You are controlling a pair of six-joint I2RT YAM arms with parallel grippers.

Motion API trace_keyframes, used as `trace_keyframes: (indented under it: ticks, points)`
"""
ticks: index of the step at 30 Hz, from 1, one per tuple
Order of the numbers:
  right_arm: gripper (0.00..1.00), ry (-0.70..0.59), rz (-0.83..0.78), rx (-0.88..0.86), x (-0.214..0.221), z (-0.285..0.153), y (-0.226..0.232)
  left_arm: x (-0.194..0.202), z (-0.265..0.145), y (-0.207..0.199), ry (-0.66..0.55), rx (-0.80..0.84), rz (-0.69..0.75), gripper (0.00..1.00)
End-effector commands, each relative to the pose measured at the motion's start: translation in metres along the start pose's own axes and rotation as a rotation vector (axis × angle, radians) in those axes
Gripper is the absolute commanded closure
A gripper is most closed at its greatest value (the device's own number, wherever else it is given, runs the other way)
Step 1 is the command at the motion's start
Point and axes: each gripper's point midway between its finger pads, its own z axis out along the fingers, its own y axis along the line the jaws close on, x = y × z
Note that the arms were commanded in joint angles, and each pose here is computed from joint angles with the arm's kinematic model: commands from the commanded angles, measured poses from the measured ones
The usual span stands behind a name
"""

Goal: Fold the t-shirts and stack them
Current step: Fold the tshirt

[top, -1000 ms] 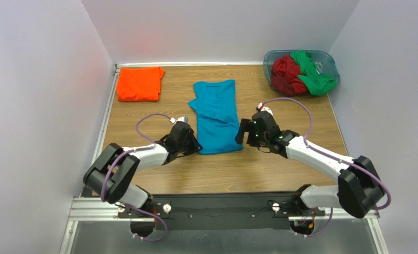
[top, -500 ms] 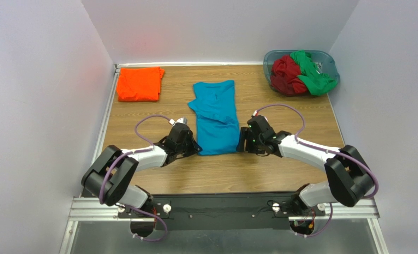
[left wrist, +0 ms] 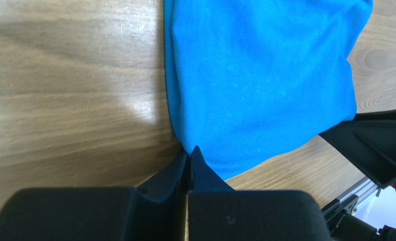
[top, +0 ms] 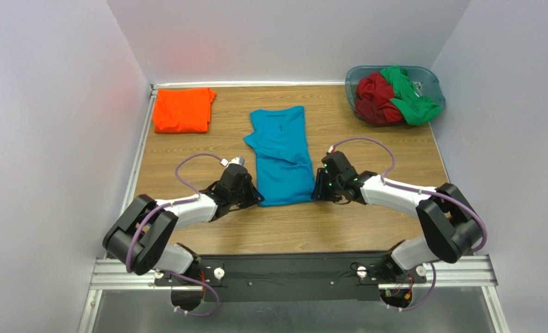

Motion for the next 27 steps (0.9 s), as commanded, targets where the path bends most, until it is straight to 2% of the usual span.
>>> trace_keyframes:
  ticks: [1,4,8,11,15,20,22,27]
  points:
    - [0.63,0.108,-0.002,-0.039,0.027,0.006,-0.001,0.025,-0.006,0.031,0.064,-0.101,0.005,0.92]
    - [0.77,0.128,-0.004,-0.076,0.032,0.006,0.005,0.026,-0.006,0.029,0.070,-0.096,0.013,0.93]
    - [0.98,0.171,-0.016,-0.175,0.040,-0.005,0.019,0.029,-0.009,0.025,0.083,-0.083,0.019,1.00]
    - [0.99,0.197,-0.032,-0.244,0.050,-0.019,0.025,0.032,-0.017,0.015,0.084,-0.052,0.031,1.00]
    - [0.99,0.202,-0.053,-0.383,0.053,-0.059,0.044,0.042,-0.039,0.002,0.095,-0.028,0.055,1.00]
    - [0.99,0.248,-0.101,-0.486,0.061,-0.100,0.056,0.036,-0.082,-0.039,0.063,0.090,0.073,1.00]
    - [0.99,0.241,-0.129,-0.502,0.056,-0.116,0.061,0.030,-0.104,-0.054,0.028,0.147,0.072,1.00]
    - [0.99,0.130,-0.186,-0.567,0.025,-0.159,0.081,0.005,-0.150,-0.082,-0.081,0.261,0.070,1.00]
